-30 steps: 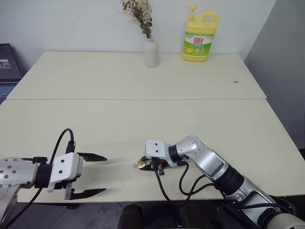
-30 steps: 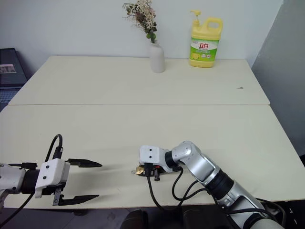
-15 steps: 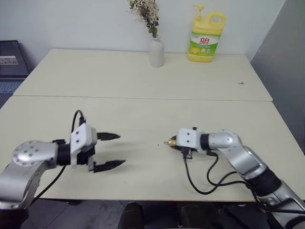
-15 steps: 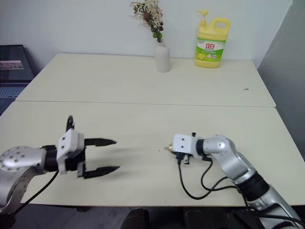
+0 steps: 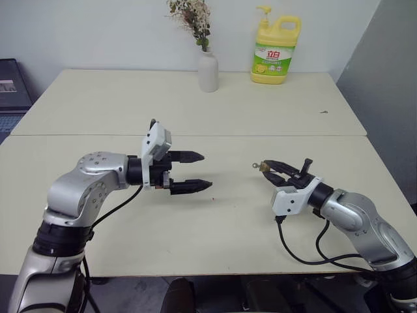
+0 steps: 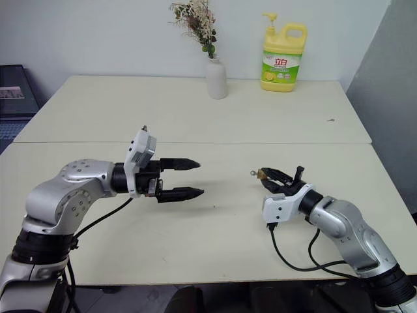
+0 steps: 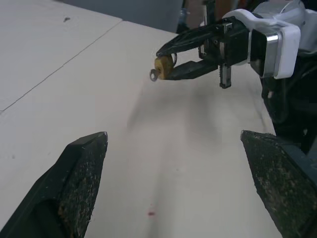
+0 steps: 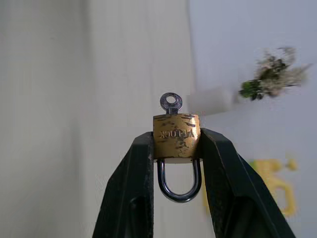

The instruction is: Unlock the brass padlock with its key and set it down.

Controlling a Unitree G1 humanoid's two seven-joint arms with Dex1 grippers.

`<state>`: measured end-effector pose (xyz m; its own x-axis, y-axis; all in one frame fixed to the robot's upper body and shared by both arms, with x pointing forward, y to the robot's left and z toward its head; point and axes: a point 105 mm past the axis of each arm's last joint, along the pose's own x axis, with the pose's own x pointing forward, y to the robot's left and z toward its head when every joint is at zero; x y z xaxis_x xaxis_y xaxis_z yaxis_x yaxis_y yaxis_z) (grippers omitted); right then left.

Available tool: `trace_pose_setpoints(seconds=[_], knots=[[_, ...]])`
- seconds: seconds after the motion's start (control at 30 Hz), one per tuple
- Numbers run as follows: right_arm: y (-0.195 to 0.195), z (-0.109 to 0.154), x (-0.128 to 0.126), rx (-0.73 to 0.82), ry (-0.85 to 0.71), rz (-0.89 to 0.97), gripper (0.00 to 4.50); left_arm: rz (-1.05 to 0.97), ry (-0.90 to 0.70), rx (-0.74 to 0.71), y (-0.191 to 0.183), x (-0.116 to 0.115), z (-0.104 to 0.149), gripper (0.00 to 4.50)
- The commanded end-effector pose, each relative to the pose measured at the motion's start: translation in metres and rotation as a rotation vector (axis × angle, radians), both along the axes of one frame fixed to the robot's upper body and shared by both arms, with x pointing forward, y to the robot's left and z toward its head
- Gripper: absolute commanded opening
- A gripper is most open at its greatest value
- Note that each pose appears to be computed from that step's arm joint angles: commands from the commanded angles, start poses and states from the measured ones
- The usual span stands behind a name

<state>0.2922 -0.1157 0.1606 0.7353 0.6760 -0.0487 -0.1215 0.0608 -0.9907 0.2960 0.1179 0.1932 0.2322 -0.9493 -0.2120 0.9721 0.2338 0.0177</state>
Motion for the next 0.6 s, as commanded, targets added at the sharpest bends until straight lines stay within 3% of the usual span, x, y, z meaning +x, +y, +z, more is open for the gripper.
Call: trace_pose_setpoints(seconds=[0.03, 0.27, 0.6], knots=[[0.0, 0.025, -0.005, -0.005, -0.169, 0.032, 0.94, -0.047, -0.028, -0.003, -0.01, 0.001, 0.006, 4.5], [0.018, 0.042, -0.022, 0.034, -0.286, 0.193, 0.94, -0.144, -0.024, -0.021, -0.029, 0.0, 0.014, 4.5], [0.027, 0.03, -0.031, 0.031, -0.243, 0.277, 0.94, -0.172, -0.028, -0.027, -0.036, 0.001, 0.022, 4.5]])
